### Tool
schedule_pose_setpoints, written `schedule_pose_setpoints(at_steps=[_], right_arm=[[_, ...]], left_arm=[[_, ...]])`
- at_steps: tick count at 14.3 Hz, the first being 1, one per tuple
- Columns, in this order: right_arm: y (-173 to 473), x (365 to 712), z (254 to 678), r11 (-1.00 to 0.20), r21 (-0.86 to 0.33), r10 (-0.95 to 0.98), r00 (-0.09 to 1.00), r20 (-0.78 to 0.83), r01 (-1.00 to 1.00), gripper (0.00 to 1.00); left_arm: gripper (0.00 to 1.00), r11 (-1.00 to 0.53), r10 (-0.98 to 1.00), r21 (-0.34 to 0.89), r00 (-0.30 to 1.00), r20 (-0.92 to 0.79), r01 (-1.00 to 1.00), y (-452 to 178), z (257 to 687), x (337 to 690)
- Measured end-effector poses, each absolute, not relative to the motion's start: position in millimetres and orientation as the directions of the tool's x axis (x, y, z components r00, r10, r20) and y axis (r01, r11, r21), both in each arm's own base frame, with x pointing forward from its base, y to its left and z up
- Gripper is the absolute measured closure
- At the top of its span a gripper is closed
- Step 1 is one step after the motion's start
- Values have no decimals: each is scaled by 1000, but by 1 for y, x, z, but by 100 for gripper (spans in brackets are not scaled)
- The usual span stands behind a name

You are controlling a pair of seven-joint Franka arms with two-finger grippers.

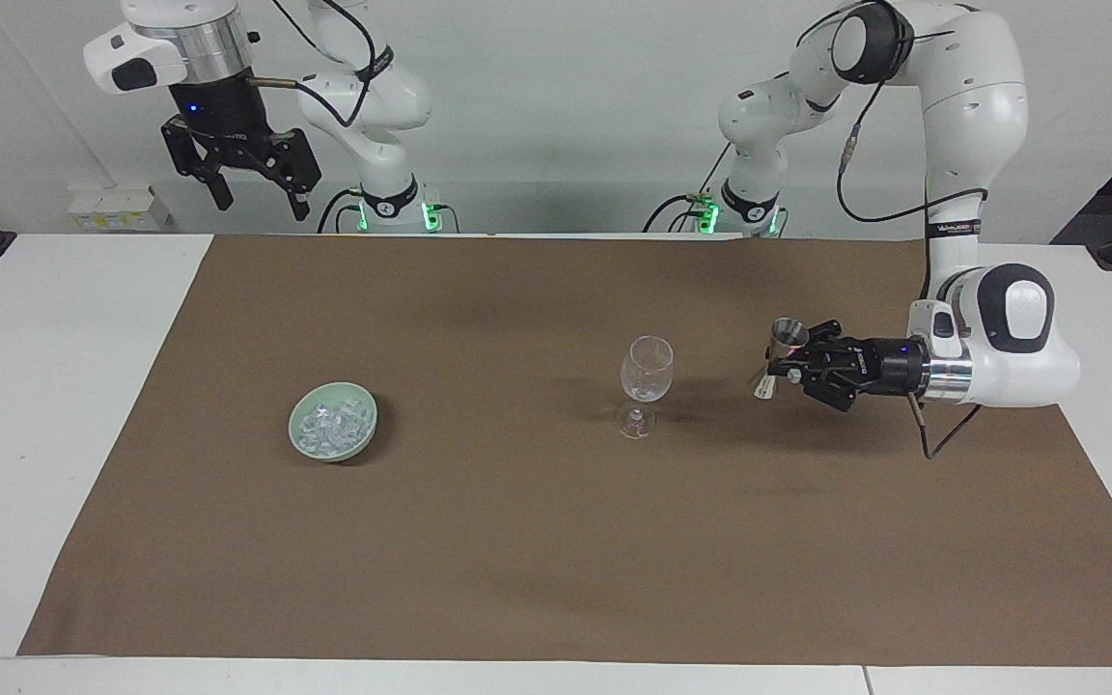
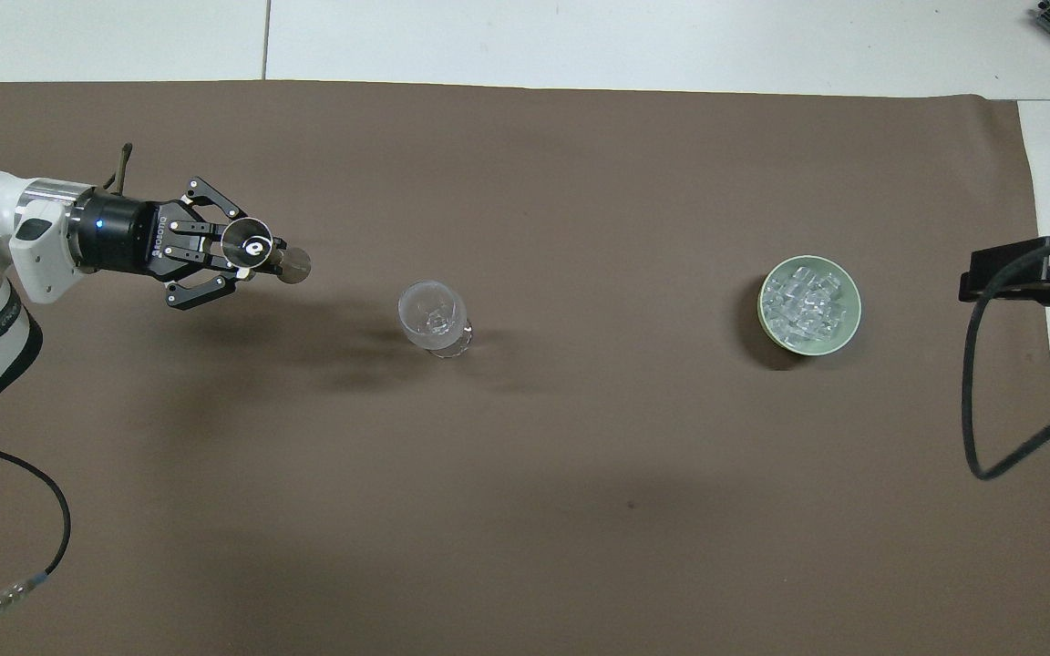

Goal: Pour wine and add ice with both arms
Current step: 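Lift the silver bottle with the left gripper toward the wine glass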

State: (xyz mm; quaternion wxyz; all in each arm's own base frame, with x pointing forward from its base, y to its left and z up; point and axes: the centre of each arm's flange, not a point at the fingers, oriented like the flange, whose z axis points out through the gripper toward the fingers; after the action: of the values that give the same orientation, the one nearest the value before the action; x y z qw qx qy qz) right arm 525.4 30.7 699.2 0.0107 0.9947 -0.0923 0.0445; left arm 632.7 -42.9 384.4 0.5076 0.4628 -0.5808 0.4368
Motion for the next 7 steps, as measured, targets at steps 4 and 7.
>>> schedule_pose_setpoints(at_steps=[4,7], right_arm=[[31,525,699,-983,13,-183,979,91,-185,0],[31,525,699,-983,13,-183,979,91,-185,0]], left_arm=[[77,164,-145,2,-22,989,-986,-61,384,630],[77,156,-166,33,7,986,-987,-71,382,628]])
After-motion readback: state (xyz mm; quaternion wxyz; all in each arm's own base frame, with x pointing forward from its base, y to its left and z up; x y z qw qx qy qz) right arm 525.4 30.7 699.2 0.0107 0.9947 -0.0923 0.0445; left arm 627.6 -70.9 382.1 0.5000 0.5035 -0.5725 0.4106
